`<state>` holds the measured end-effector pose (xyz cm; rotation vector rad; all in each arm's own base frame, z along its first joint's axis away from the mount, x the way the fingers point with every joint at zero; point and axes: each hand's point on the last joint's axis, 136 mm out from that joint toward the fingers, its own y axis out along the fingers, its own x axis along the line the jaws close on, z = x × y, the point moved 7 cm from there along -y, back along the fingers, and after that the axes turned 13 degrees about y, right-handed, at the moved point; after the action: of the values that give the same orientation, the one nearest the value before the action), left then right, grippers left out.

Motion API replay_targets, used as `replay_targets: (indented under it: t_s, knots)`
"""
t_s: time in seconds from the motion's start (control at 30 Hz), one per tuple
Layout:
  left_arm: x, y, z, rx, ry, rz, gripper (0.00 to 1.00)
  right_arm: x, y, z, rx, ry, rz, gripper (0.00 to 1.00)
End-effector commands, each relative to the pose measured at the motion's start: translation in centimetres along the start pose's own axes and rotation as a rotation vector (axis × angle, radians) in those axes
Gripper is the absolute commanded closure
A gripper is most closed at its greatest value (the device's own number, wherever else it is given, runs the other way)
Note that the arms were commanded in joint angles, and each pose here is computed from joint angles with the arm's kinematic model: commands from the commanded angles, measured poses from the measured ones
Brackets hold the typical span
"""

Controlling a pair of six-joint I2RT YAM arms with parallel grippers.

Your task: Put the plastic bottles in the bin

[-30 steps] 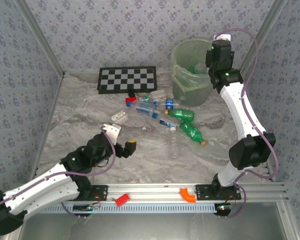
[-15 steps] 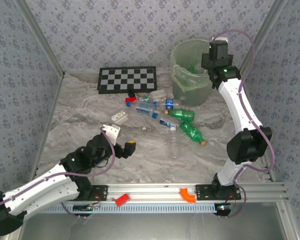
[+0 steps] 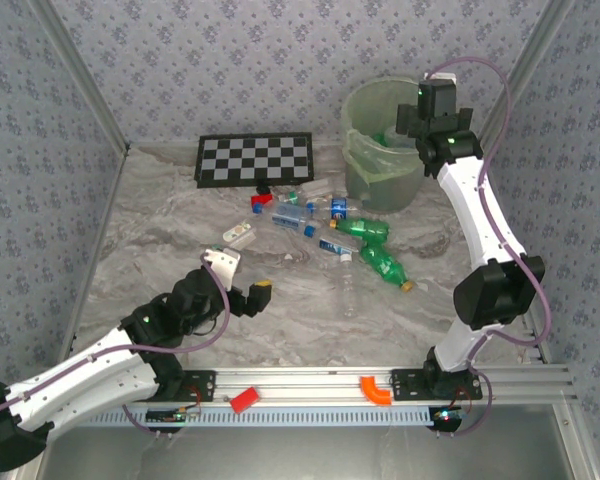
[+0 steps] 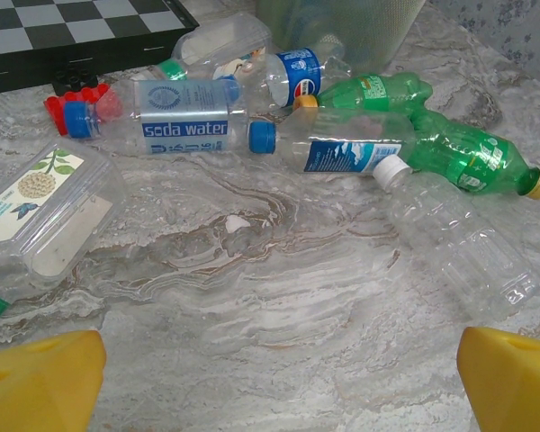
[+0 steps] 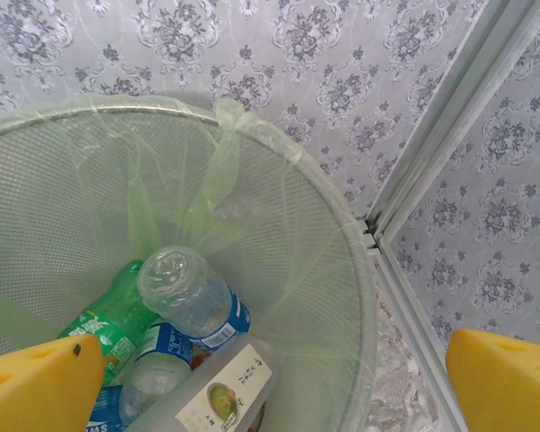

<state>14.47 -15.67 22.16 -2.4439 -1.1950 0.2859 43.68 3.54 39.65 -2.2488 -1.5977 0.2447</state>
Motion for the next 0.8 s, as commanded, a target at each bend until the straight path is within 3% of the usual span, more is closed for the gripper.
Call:
replay_targets:
  t_s: [0.0, 0.33, 0.77]
  knots:
    - [0.2, -0.2, 0.0, -0.012, -0.018, -0.015, 0.0, -0.2, -3.3, -2.3, -0.072, 0.048, -0.015, 0.0]
    - [1.4, 0.2, 0.7, 0.017, -0.071, -0.105, 0.0, 1.9, -8.1, -0.3, -0.095, 0.095, -0.175, 0.01]
    - [4.9, 2.6, 1.3, 0.137, -0.197, -0.269, 0.0, 4.8, -14.0, 10.1, 0.023, 0.102, -0.55, 0.01]
